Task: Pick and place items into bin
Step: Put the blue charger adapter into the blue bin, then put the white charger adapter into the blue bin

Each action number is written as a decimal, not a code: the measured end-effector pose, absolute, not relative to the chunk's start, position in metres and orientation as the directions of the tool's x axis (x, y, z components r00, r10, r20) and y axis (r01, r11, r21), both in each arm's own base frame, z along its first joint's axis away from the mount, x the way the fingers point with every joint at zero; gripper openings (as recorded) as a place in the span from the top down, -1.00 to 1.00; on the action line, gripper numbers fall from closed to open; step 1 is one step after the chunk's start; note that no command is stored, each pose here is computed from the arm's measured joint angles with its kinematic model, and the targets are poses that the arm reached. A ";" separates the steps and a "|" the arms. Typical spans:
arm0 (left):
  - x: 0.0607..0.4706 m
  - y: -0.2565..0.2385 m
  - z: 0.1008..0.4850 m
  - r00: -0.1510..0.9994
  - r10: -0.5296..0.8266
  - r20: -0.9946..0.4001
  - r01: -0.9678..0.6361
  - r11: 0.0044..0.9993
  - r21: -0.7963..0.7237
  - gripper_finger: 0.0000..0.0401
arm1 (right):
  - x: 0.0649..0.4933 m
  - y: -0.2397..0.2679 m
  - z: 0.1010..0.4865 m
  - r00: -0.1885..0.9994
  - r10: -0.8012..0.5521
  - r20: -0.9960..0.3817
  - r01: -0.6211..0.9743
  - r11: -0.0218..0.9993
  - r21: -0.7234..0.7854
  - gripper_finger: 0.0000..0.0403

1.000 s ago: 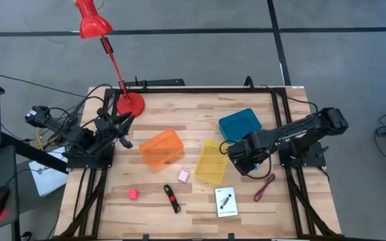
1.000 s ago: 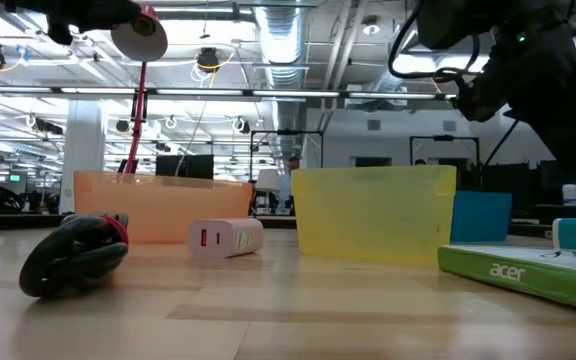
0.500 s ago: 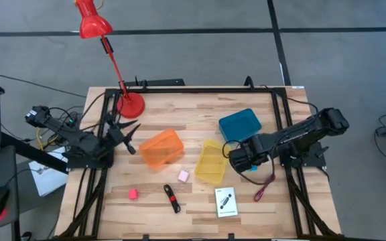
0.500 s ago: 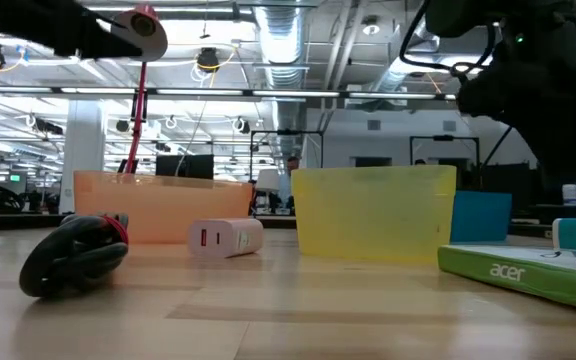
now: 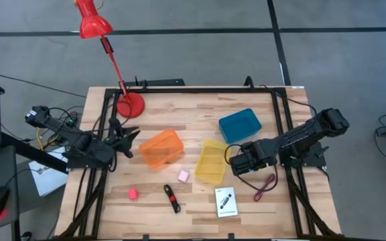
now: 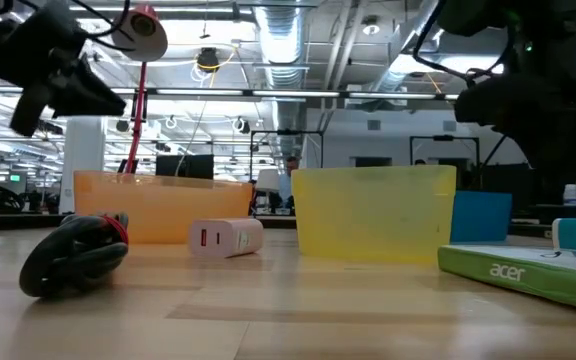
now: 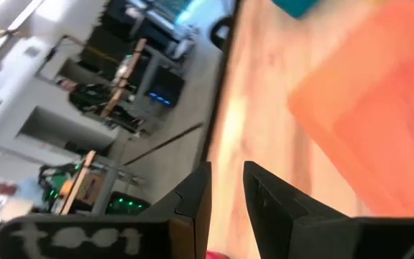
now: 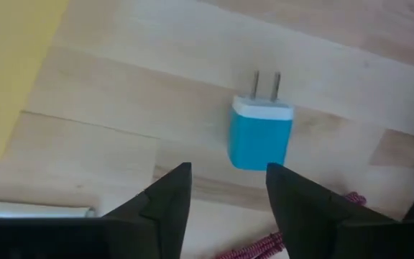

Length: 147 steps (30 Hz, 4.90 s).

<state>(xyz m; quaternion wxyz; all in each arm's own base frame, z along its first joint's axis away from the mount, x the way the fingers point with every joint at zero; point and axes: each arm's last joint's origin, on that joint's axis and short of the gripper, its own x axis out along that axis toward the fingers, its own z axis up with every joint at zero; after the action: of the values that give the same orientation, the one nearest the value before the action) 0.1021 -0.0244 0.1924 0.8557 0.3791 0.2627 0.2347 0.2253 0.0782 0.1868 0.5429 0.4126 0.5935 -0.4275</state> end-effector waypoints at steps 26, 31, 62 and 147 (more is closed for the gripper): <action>0.100 -0.028 0.183 0.800 0.411 -0.438 0.053 0.678 0.733 0.64 | 0.223 0.080 0.164 -0.163 -0.035 -0.986 0.965 0.203 -0.167 -0.16; 0.100 -0.028 0.183 0.800 0.409 -0.439 0.055 0.679 0.732 0.64 | 0.223 0.083 0.164 -0.151 -0.060 -0.987 0.972 0.175 -0.159 -0.16; 0.100 -0.028 0.183 0.801 0.405 -0.441 0.059 0.680 0.731 0.64 | 0.206 0.074 0.128 0.004 -0.125 -0.992 0.962 0.271 -0.030 0.05; 0.115 -0.036 0.273 0.893 0.360 0.269 -0.426 0.869 0.253 0.64 | 0.231 -0.100 0.154 0.046 -0.095 -0.994 0.798 0.602 -0.021 -0.40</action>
<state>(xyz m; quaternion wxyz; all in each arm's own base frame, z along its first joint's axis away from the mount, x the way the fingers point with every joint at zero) 0.1150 -0.0360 0.2732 0.9606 0.1546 -0.1073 0.2045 0.2310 -0.0997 0.1542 0.6618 0.2916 0.6026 -0.3374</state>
